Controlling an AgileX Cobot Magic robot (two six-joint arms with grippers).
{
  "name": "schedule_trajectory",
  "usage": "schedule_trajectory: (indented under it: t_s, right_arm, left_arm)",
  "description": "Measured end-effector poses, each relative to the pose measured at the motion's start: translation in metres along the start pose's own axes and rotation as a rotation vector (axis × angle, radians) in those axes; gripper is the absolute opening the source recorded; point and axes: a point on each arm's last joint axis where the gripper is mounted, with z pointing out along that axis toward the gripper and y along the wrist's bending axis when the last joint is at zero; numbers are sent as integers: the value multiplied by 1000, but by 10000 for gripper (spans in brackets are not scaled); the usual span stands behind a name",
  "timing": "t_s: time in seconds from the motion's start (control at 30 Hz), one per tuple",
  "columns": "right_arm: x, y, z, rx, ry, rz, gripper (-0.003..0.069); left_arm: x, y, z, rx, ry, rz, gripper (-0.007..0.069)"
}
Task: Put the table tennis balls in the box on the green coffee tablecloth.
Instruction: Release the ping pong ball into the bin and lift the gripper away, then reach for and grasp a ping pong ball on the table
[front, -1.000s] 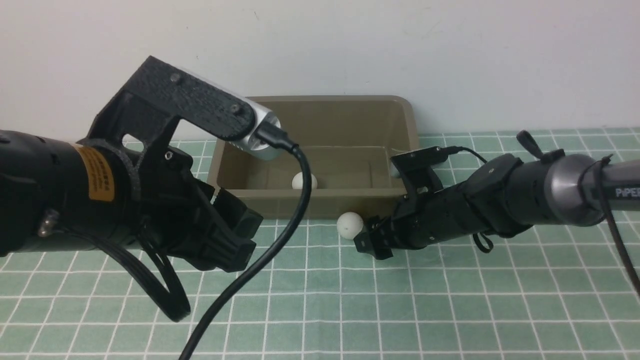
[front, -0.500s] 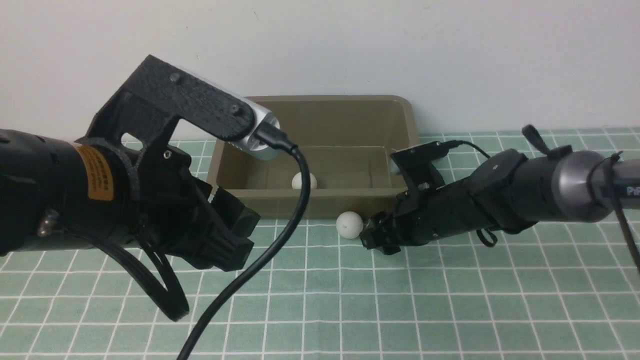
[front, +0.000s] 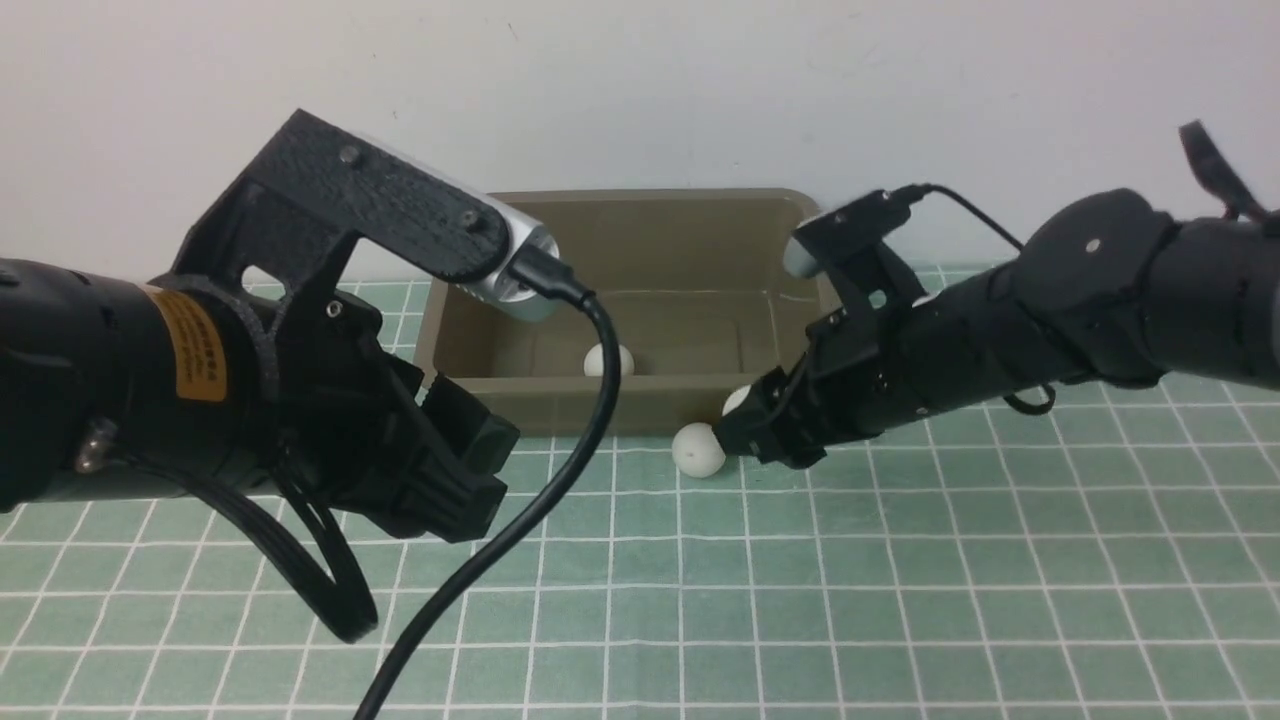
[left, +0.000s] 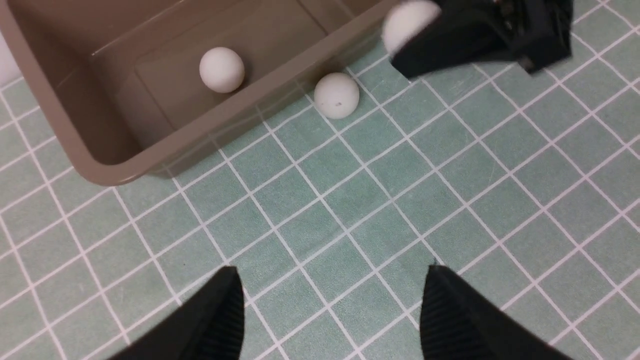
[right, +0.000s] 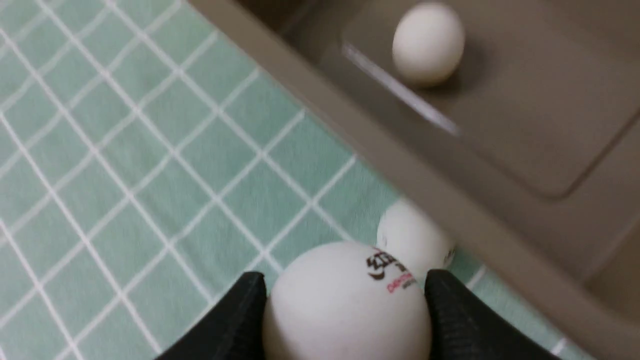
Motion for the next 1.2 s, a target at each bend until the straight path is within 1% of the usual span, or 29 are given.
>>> schedule_trajectory:
  t_s: [0.23, 0.33, 0.43, 0.6, 0.67, 0.73, 0.77, 0.8, 0.9, 1.03, 1.2]
  right_arm:
    - [-38, -13, -5, 16, -105, 13, 361]
    - [-58, -28, 2, 22, -138, 22, 361]
    - [-68, -41, 16, 3, -122, 27, 361]
    - [-56, -60, 47, -39, 4, -14, 363]
    - [-53, -62, 51, -35, 20, -12, 384]
    - [-53, -64, 51, -22, 25, -20, 482]
    - [-53, -64, 50, -19, 24, -22, 495]
    - [-56, -63, 47, -13, 19, -32, 523]
    - [-61, -62, 38, 8, 11, -66, 542]
    - [-73, -58, 12, 52, -22, -92, 526]
    - [-95, -44, -42, 122, -102, -140, 496]
  left_arm:
    - [0, 0, 0, 0, 0, 0, 426]
    - [0, 0, 0, 0, 0, 0, 426]
    - [0, 0, 0, 0, 0, -1, 426]
    - [0, 0, 0, 0, 0, -4, 426]
    - [0, 0, 0, 0, 0, -8, 426]
    - [0, 0, 0, 0, 3, -12, 426]
    - [0, 0, 0, 0, 3, -12, 426]
    - [0, 0, 0, 0, 3, -12, 426]
    - [0, 0, 0, 0, 3, -15, 426]
    - [1, 0, 0, 0, 7, -18, 426]
    - [1, 0, 0, 0, 7, -19, 426]
